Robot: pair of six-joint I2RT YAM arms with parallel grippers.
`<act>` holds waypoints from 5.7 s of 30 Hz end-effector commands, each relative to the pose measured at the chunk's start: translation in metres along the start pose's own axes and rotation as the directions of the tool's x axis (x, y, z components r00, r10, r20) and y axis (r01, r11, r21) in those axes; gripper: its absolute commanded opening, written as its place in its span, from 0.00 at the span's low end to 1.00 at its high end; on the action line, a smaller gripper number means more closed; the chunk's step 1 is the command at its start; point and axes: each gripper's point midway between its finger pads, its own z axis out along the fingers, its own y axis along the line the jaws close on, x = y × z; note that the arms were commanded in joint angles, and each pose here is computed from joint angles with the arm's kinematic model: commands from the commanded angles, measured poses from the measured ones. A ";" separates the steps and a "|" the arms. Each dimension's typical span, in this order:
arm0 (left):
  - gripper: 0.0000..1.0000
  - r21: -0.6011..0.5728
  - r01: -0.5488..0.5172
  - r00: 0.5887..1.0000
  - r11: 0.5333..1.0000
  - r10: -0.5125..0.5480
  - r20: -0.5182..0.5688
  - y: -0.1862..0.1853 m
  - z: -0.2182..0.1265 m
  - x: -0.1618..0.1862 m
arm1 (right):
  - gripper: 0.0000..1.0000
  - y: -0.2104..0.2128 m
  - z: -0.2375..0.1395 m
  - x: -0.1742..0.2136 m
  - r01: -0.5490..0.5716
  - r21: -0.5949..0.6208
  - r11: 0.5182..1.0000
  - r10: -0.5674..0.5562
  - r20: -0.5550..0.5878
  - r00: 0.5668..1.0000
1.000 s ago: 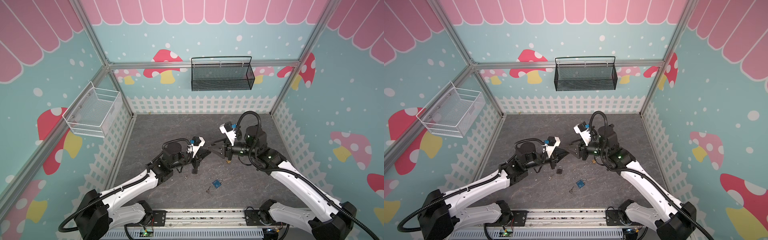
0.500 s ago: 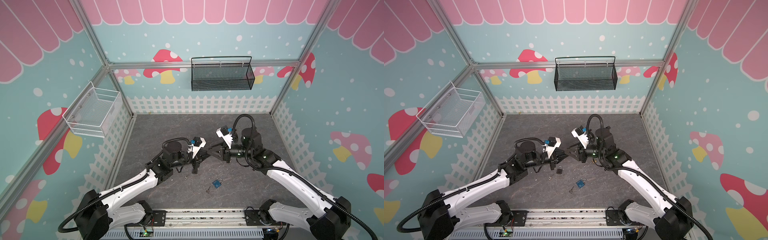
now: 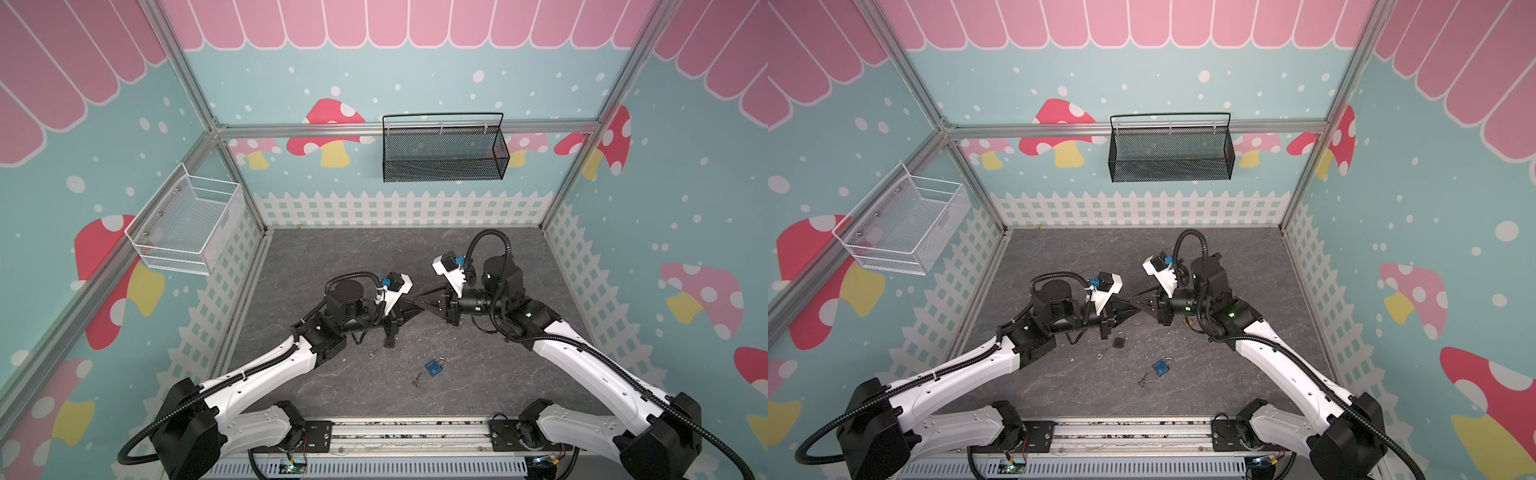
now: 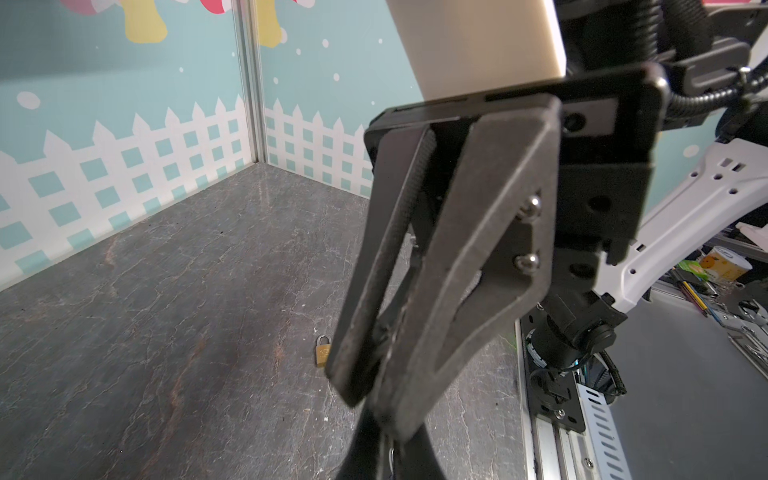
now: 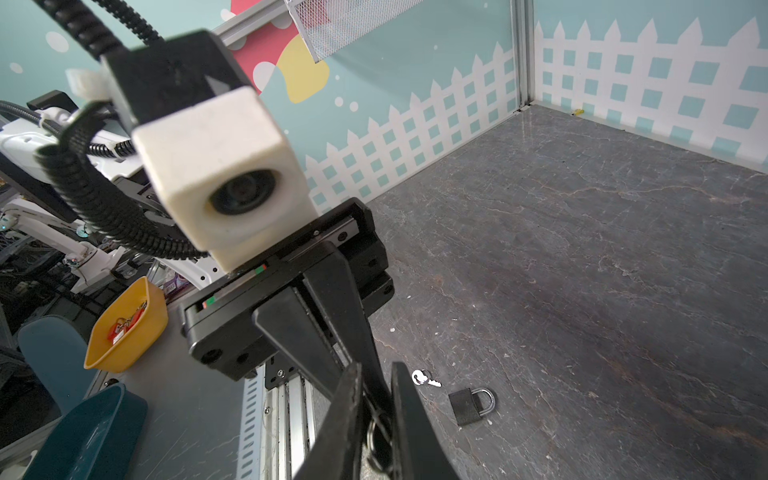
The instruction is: Unlock with the key
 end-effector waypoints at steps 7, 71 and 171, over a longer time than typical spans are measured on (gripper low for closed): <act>0.00 0.033 -0.058 0.991 0.998 0.053 0.124 -0.005 -0.002 -0.044 | 0.02 0.000 -0.001 0.011 -0.007 -0.013 1.000 0.007 -0.026 1.000; 0.13 0.276 0.754 0.354 0.596 -0.723 0.593 0.028 0.000 -0.082 | 0.00 -0.040 -0.029 -0.055 -0.443 0.037 0.896 0.352 0.551 0.757; 0.00 -0.101 0.404 0.880 0.909 -0.416 -0.228 0.013 -0.007 -0.044 | 0.12 -0.010 -0.013 0.014 -0.150 -0.283 0.947 0.185 0.102 0.977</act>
